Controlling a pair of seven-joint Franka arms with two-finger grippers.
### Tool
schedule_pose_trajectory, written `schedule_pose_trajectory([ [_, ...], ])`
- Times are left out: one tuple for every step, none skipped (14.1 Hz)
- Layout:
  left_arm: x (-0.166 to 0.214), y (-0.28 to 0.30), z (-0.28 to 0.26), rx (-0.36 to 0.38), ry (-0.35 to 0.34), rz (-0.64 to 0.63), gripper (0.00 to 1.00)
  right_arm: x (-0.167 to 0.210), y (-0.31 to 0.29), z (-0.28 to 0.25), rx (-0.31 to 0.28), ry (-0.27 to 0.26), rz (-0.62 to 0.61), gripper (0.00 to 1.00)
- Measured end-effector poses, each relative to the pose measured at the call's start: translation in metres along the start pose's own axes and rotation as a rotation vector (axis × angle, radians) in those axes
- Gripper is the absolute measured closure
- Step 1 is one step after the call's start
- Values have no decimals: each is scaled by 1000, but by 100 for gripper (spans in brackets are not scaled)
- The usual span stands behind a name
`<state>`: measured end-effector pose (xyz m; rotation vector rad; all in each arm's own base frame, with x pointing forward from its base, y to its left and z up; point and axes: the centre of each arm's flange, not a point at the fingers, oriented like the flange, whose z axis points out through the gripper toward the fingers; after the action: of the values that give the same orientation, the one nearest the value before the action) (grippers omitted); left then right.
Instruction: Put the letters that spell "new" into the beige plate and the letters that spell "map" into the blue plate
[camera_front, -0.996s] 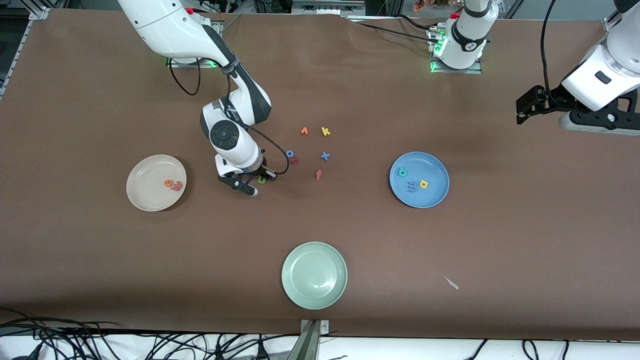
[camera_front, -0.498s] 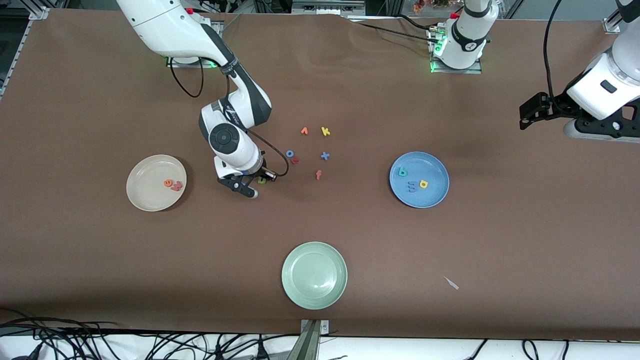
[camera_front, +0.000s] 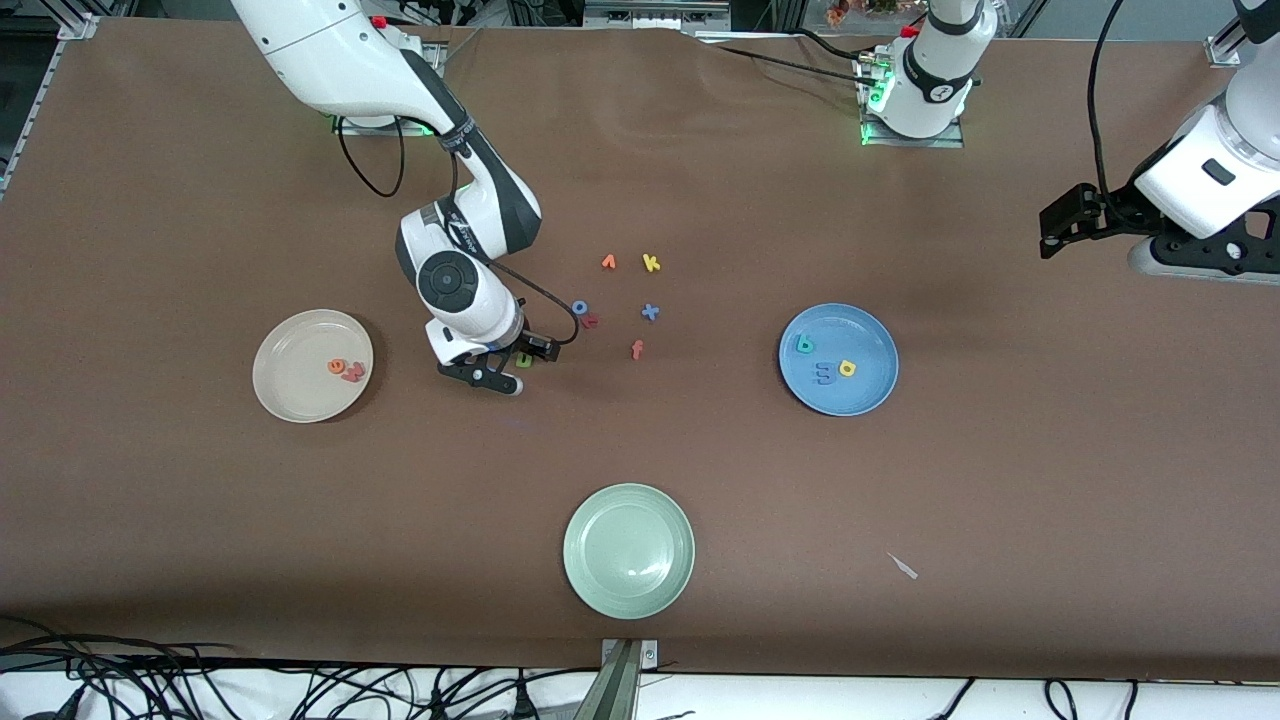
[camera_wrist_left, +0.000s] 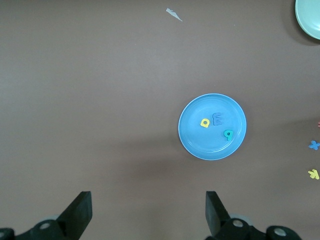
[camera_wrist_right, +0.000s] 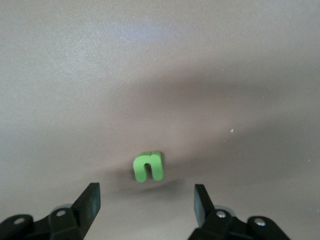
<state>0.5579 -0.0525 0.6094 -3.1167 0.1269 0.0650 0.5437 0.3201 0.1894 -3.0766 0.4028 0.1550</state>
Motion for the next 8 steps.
schedule_pose_trajectory([
  [0, 0, 0, 0, 0, 0, 0, 1, 2, 1, -3, -1, -19, 15],
  [0, 0, 0, 0, 0, 0, 0, 2, 4, 2, -6, -2, -33, 15],
  [0, 0, 0, 0, 0, 0, 0, 2, 5, 2, -7, -2, -42, 16],
  [0, 0, 0, 0, 0, 0, 0, 3, 6, 3, -7, -2, -50, 18],
  [0, 0, 0, 0, 0, 1, 0, 4, 7, 2, -8, -1, -54, 18],
  [0, 0, 0, 0, 0, 1, 0, 6, 9, 2, -7, -1, -53, 20],
  [0, 0, 0, 0, 0, 1, 0, 8, 10, 2, -7, -1, -53, 21],
  [0, 1, 0, 0, 0, 2, 0, 9, 11, 3, -7, -2, -53, 21],
])
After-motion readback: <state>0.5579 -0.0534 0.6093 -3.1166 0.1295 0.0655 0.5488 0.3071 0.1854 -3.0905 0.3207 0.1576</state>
